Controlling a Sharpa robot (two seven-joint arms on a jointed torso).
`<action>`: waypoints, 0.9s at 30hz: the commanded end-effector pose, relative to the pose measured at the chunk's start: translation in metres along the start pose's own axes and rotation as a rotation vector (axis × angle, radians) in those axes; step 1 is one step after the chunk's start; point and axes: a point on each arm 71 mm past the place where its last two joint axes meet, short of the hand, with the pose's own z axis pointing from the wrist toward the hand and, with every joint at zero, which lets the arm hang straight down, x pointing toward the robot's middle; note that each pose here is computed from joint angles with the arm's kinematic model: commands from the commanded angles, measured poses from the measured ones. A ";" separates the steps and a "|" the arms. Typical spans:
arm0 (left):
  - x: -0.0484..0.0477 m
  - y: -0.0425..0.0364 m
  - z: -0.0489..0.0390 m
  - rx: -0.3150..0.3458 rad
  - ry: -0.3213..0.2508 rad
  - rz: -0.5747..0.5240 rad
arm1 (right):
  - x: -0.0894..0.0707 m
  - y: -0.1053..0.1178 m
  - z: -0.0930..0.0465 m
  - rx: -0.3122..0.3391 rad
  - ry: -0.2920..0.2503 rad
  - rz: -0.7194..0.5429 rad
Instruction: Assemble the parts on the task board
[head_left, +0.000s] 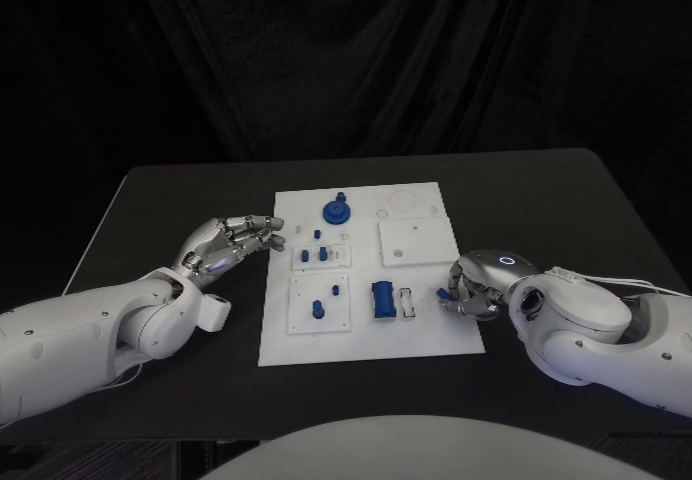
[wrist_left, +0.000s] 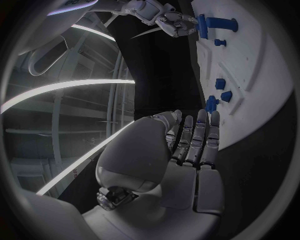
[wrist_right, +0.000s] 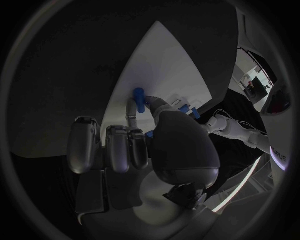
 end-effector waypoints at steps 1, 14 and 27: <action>0.0018 -0.0025 0.0001 0.044 0.011 -0.014 | 0.007 0.000 -0.004 0.013 0.040 0.140; 0.0019 -0.0019 0.0002 0.039 0.011 -0.013 | 0.008 0.004 -0.002 0.044 0.124 0.421; 0.0032 -0.0012 0.0014 0.034 0.014 -0.014 | 0.008 0.013 0.003 0.023 0.133 0.491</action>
